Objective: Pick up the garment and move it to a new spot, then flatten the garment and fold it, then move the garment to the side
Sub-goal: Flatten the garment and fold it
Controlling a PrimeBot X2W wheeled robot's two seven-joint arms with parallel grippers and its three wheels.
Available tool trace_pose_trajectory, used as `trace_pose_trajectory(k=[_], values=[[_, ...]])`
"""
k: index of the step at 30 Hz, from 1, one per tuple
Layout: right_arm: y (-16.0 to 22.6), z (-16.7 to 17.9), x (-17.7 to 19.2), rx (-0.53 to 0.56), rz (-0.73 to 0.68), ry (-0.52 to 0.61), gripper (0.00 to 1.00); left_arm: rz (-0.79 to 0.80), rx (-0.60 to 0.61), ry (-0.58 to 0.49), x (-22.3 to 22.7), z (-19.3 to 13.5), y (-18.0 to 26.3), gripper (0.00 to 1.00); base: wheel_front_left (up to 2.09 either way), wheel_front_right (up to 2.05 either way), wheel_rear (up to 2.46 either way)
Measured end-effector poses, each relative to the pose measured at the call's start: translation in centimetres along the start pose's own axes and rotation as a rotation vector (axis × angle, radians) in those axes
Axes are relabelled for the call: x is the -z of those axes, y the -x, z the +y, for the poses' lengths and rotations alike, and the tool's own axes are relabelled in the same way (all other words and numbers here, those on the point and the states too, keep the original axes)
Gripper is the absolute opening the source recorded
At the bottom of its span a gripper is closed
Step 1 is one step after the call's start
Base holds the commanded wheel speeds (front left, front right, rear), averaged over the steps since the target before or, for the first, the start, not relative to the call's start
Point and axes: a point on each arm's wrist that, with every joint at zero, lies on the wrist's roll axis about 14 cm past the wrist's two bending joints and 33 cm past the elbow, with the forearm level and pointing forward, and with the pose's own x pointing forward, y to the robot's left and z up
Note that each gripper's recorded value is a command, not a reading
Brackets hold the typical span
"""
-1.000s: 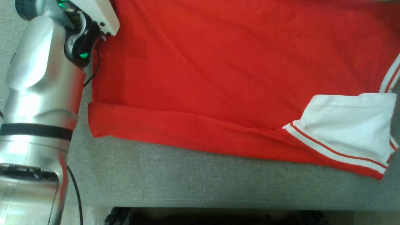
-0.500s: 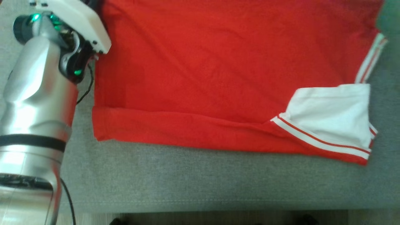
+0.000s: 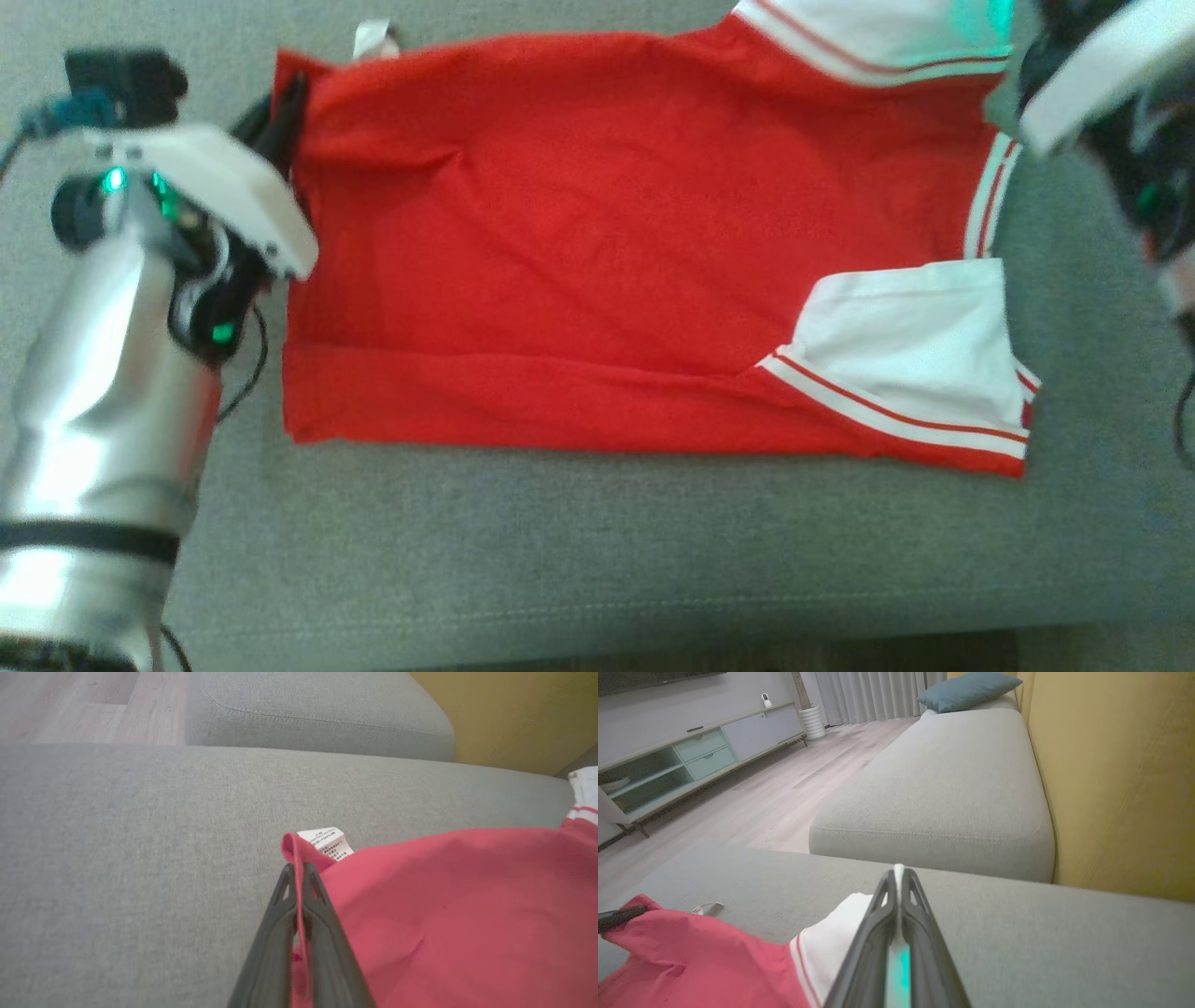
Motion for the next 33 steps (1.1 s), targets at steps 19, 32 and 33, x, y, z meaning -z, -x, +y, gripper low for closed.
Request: trace_pose_trajectory(k=[19,32,33], values=[[13.1,3.5,13.0,0.092,0.083,-0.416,0.00,-0.111,-0.032,0.131,4.0,-1.1,8.0,0.00,0.00,0.00,0.00],[16.9,5.4,15.9,0.167,0.125,-0.430,1.00,-0.098,-0.104,0.180,7.0,-0.7,10.7,1.00,0.00,0.00,0.00],[17.1,5.2,15.6,0.178,0.113,-0.406,1.00,-0.104,-0.119,0.171,7.2,-0.6,11.0,1.00,0.00,0.00,0.00]])
